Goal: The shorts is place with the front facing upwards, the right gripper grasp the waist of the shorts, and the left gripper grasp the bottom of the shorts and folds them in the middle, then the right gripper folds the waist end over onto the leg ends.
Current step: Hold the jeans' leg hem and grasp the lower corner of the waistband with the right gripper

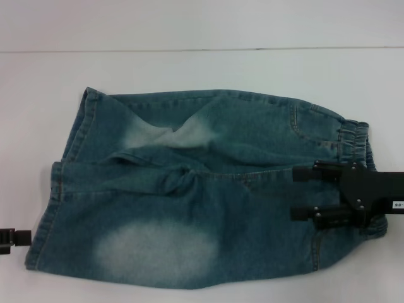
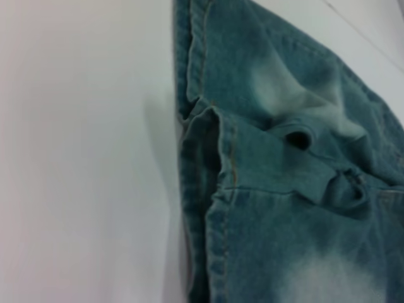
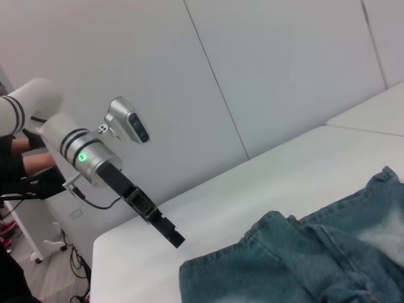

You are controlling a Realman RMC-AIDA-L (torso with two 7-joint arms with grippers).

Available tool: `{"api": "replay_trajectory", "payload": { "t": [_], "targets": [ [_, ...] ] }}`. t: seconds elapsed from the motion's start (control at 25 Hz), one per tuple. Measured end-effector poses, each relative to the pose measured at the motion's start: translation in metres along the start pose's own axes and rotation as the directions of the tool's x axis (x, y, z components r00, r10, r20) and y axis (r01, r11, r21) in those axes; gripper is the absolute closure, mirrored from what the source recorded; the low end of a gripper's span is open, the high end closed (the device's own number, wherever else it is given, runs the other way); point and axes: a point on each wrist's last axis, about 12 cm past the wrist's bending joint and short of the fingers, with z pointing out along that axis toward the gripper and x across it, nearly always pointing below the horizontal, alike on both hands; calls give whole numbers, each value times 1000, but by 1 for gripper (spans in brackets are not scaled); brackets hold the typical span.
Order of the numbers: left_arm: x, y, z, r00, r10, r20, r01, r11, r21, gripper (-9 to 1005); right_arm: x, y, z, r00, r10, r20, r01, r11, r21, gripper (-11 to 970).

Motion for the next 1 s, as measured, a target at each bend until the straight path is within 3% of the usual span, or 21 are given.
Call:
{"api": "replay_trajectory", "payload": {
  "t": [0.6,1.0],
  "targets": [
    [-11,-4,22,995,33,-98,-40,997,-68,228,-6,-2,9,1000,1,-15,-1,1000,-28,14],
    [-18,-9,32,991,39,-130,-48,997,-65,229,-6,-2,11,1000,4,-15,-4,1000,-21,15]
  ]
}}
